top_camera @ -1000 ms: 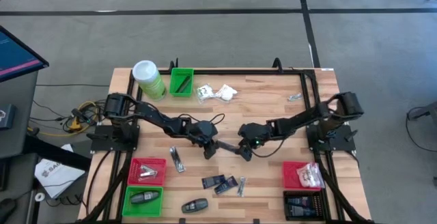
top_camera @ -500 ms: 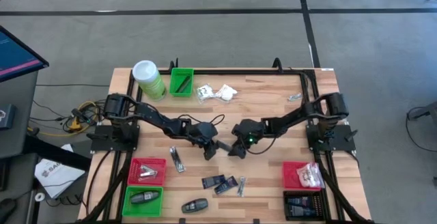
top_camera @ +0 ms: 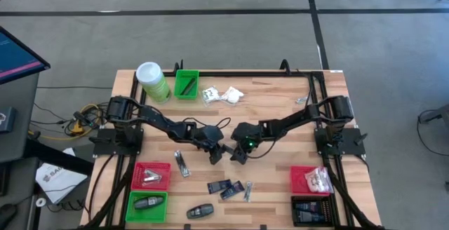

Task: Pick & Place Travel size toiletries
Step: Put the black comb into the top green bin

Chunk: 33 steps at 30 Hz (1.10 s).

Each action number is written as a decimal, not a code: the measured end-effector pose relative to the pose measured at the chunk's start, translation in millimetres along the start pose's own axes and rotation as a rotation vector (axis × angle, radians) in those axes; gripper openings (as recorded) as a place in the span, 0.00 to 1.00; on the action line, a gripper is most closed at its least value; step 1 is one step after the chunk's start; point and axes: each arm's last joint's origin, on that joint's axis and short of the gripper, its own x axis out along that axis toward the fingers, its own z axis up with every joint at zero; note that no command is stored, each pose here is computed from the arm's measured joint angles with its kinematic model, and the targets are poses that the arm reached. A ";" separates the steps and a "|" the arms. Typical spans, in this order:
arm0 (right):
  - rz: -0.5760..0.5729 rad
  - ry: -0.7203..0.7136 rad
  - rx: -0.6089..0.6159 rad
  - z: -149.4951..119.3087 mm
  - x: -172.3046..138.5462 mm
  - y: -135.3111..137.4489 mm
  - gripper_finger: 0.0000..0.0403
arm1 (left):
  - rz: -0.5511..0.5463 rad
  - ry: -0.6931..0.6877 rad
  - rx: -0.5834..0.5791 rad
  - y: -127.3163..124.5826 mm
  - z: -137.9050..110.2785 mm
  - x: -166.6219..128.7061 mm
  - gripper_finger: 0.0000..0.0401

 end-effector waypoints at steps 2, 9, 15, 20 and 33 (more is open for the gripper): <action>-0.008 0.008 0.002 -0.6 -0.2 -1.0 0.48 | 0.000 0.000 0.000 0.0 0.0 0.0 0.00; -0.012 0.021 0.004 -1.5 -0.4 -1.9 0.15 | 0.001 -0.001 0.000 0.1 0.0 0.0 0.00; -0.011 0.033 0.019 -2.1 -0.6 -2.7 0.03 | -0.001 0.004 0.000 0.1 -0.6 0.1 0.00; -0.001 0.051 0.028 -2.2 -4.1 0.1 0.01 | -0.004 -0.023 0.006 -6.4 3.8 -12.2 0.00; 0.056 -0.051 -0.060 10.3 -66.0 38.4 0.01 | -0.024 -0.446 0.009 -40.9 38.4 -108.4 0.00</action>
